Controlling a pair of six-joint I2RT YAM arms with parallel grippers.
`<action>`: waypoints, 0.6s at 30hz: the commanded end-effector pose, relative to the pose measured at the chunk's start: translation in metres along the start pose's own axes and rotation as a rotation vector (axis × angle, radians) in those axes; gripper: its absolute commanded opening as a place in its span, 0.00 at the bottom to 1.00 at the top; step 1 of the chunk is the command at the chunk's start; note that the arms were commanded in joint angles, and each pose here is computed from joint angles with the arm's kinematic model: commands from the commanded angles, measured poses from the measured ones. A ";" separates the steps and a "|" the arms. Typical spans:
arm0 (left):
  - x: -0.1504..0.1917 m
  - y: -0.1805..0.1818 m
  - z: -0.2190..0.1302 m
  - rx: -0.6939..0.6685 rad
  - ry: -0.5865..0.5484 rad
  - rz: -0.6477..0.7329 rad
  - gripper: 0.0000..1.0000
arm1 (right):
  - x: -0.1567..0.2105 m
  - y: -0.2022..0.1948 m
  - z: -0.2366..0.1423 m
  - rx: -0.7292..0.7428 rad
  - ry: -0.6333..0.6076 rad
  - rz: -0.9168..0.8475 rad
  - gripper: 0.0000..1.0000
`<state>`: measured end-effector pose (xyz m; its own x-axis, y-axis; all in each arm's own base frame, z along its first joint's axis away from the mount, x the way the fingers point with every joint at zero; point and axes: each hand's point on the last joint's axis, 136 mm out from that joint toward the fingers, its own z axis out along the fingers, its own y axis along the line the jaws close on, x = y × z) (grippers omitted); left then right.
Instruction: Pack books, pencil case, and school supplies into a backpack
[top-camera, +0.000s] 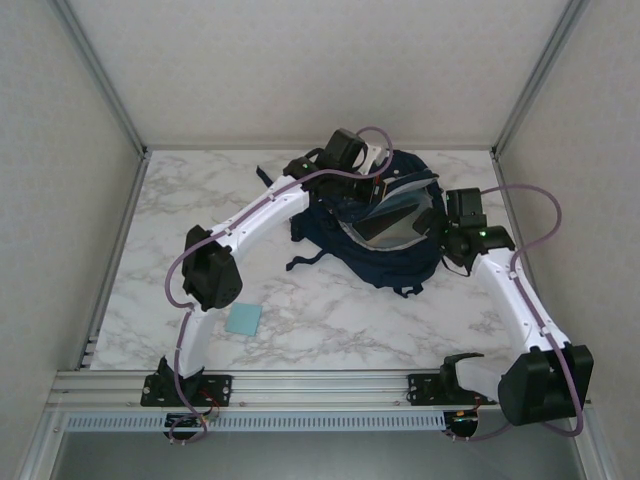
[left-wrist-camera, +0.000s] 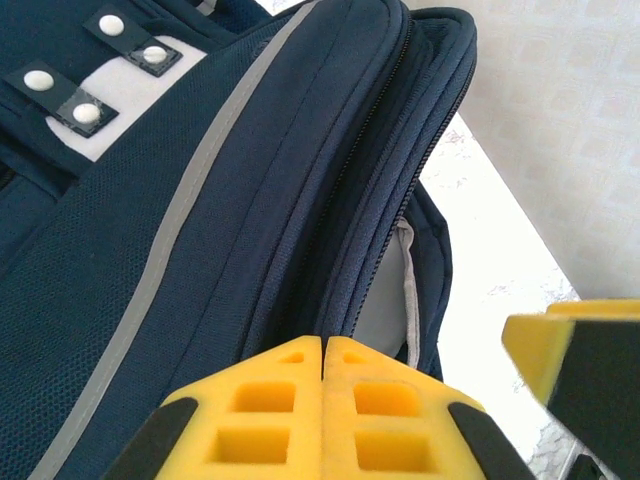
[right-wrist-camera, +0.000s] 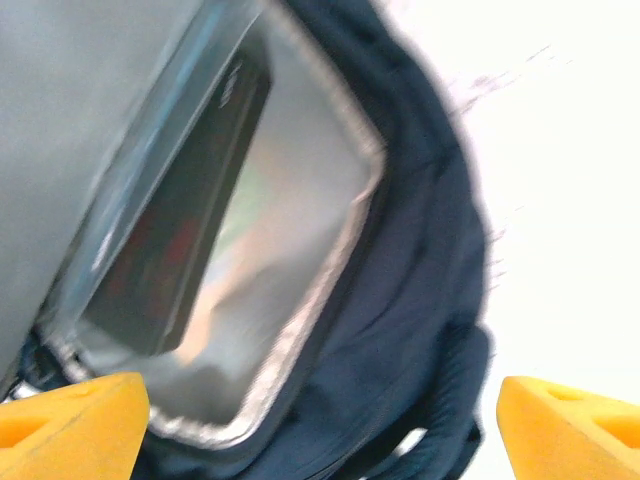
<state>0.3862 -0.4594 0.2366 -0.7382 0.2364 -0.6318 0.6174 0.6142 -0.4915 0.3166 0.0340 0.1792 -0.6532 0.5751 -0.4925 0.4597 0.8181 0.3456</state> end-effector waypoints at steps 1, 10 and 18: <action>0.003 0.000 -0.011 0.015 0.009 -0.046 0.00 | -0.023 -0.028 -0.009 0.144 -0.107 -0.035 0.90; -0.002 0.000 -0.038 0.008 -0.031 -0.111 0.68 | -0.036 -0.016 0.001 0.079 -0.088 0.003 0.89; -0.013 0.087 -0.077 -0.140 -0.181 -0.290 0.83 | -0.006 -0.008 0.012 -0.023 0.015 0.020 0.91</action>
<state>0.4028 -0.3815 0.2401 -0.8269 0.0367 -0.5612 0.4211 0.7019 -0.5745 0.3277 0.0126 0.1751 -0.6340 0.5831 -0.5080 0.4883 0.8112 0.3217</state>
